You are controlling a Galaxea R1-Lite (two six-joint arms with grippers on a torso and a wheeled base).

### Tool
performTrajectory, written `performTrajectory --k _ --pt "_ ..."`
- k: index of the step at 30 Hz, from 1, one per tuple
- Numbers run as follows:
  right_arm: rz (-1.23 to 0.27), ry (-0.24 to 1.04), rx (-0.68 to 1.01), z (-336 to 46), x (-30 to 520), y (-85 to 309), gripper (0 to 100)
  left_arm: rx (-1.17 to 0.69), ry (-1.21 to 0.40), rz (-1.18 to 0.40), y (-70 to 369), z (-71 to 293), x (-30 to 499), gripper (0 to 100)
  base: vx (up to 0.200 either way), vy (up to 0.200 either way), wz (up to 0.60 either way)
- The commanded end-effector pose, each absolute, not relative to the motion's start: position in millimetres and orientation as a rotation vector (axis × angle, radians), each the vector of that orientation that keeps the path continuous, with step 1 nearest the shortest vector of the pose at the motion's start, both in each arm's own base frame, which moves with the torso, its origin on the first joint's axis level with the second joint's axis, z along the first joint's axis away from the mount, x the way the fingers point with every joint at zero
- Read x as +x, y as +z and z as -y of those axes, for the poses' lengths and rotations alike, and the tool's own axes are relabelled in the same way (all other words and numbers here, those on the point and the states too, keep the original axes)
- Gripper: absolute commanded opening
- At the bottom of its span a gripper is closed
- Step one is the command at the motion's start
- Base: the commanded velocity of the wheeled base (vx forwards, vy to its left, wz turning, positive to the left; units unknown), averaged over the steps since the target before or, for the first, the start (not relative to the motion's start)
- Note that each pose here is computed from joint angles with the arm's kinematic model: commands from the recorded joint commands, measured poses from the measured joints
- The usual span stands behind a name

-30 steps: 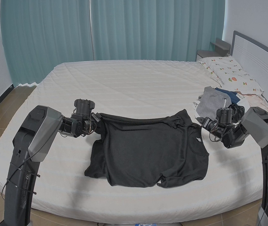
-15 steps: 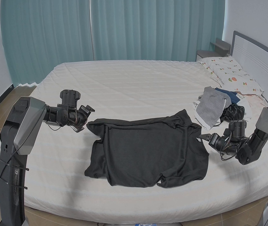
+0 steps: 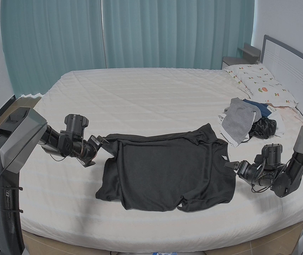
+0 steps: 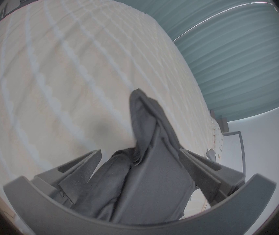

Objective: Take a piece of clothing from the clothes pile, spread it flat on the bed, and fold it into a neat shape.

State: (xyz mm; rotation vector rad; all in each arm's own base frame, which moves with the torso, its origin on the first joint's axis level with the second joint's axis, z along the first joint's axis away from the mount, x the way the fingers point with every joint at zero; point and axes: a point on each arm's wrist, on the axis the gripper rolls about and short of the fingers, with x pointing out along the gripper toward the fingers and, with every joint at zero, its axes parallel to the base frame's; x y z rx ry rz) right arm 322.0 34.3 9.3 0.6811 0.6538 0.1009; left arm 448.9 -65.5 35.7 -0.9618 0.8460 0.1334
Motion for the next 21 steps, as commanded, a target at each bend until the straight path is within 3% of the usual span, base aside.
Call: performTrajectory --k 1,12,21 --pt "-0.729 0.052 0.694 -23 309 -14 100 -0.923 0.033 -0.848 30 87 377 100 0.000 0.000 0.00" --pt "-0.805 0.006 0.687 -17 302 -39 100 -0.956 -0.003 -0.809 12 86 331 100 0.000 0.000 0.00" --pt "-0.798 0.008 0.682 -18 312 -46 100 -0.961 0.010 -0.814 4 84 338 100 0.000 0.000 0.00"
